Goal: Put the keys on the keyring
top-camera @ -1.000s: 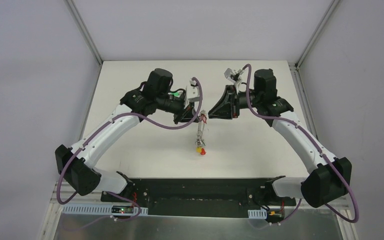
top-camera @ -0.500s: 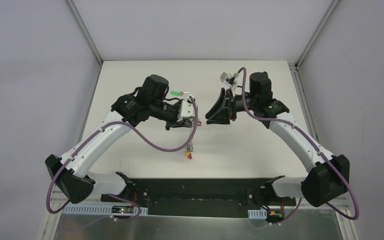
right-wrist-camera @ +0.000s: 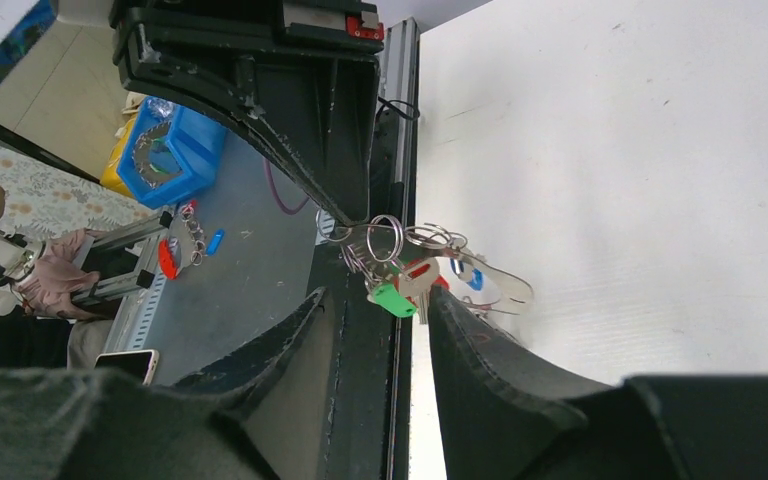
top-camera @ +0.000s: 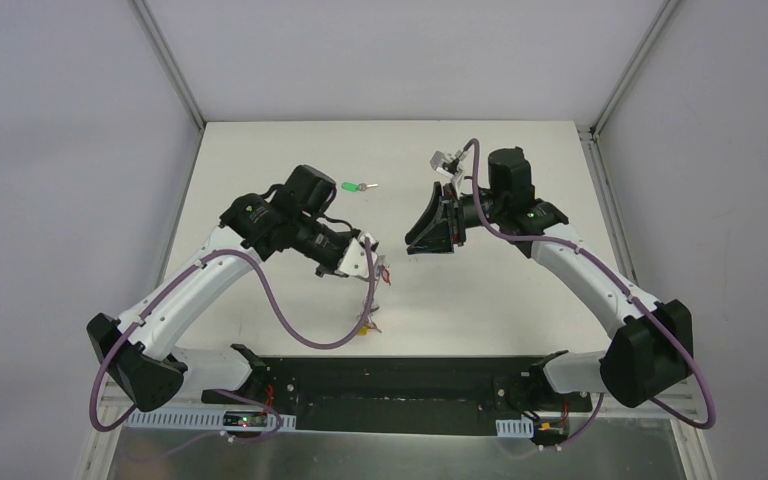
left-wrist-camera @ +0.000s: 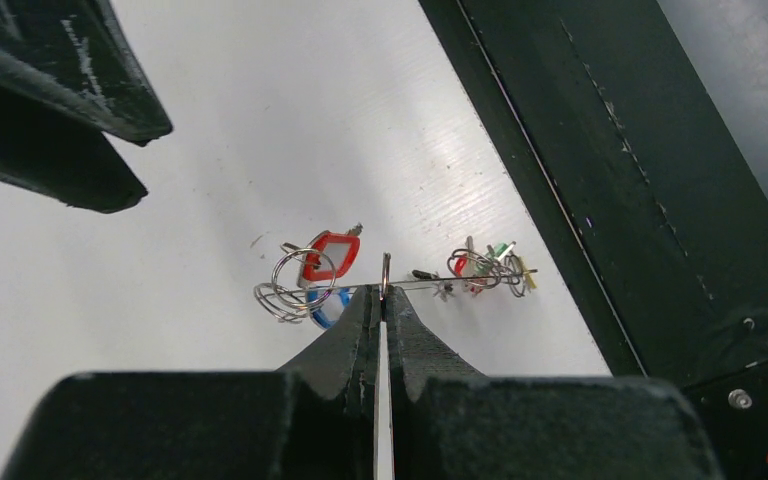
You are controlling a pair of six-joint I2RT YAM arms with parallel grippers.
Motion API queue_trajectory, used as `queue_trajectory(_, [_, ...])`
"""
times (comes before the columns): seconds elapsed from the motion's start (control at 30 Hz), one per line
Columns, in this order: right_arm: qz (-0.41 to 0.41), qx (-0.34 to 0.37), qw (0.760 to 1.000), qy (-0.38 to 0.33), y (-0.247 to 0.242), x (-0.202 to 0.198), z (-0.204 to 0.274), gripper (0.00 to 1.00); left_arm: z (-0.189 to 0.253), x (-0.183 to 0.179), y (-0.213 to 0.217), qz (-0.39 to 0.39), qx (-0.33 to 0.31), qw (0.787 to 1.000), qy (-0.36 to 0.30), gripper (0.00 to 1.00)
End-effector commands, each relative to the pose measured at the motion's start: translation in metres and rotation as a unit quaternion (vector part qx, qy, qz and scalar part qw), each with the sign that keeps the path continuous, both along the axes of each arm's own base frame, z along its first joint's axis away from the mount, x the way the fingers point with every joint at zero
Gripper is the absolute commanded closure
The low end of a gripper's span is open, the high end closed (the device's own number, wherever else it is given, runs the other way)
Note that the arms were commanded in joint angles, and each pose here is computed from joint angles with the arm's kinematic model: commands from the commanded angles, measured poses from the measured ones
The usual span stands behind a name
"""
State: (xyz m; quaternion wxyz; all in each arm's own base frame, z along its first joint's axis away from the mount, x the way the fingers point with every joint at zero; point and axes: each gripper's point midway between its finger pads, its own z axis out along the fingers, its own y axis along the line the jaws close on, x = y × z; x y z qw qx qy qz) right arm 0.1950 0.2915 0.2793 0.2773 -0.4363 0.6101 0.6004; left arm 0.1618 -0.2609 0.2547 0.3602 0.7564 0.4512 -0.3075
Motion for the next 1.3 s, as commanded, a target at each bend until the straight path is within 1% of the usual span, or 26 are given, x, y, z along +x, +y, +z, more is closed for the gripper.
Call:
queue_trajectory(0.0, [0.007, 0.010, 1.000, -0.017, 0.001, -0.001, 0.003, 0.58, 0.006, -0.027, 0.006, -0.089, -0.024, 0.995, -0.038, 1.00])
queue_trajectory(0.27, [0.007, 0.005, 1.000, -0.011, 0.003, 0.000, -0.004, 0.58, 0.003, -0.034, 0.011, -0.118, -0.018, 0.992, -0.050, 1.00])
queue_trajectory(0.53, [0.006, 0.005, 1.000, -0.016, 0.003, 0.000, -0.004, 0.58, 0.004, -0.034, 0.012, -0.119, -0.019, 0.992, -0.044, 1.00])
queue_trajectory(0.63, [0.006, 0.004, 1.000, -0.020, 0.002, 0.000, -0.003, 0.58, 0.009, -0.035, 0.011, -0.117, -0.035, 0.992, -0.031, 1.00])
queue_trajectory(0.73, [0.004, 0.002, 1.000, -0.023, 0.001, 0.000, -0.003, 0.58, 0.018, -0.036, 0.009, -0.112, -0.069, 0.991, -0.006, 1.00])
queue_trajectory(1.0, [0.001, 0.001, 1.000, -0.027, 0.001, -0.001, -0.003, 0.58, 0.041, -0.038, 0.007, -0.103, -0.142, 0.983, 0.055, 1.00])
queue_trajectory(1.13, [0.000, 0.001, 1.000, -0.028, 0.001, -0.001, -0.003, 0.58, 0.046, -0.043, 0.009, -0.110, -0.157, 0.979, 0.064, 1.00])
queue_trajectory(1.27, [0.000, 0.001, 1.000, -0.029, 0.000, -0.001, -0.002, 0.58, 0.045, -0.042, 0.008, -0.103, -0.154, 0.980, 0.077, 1.00])
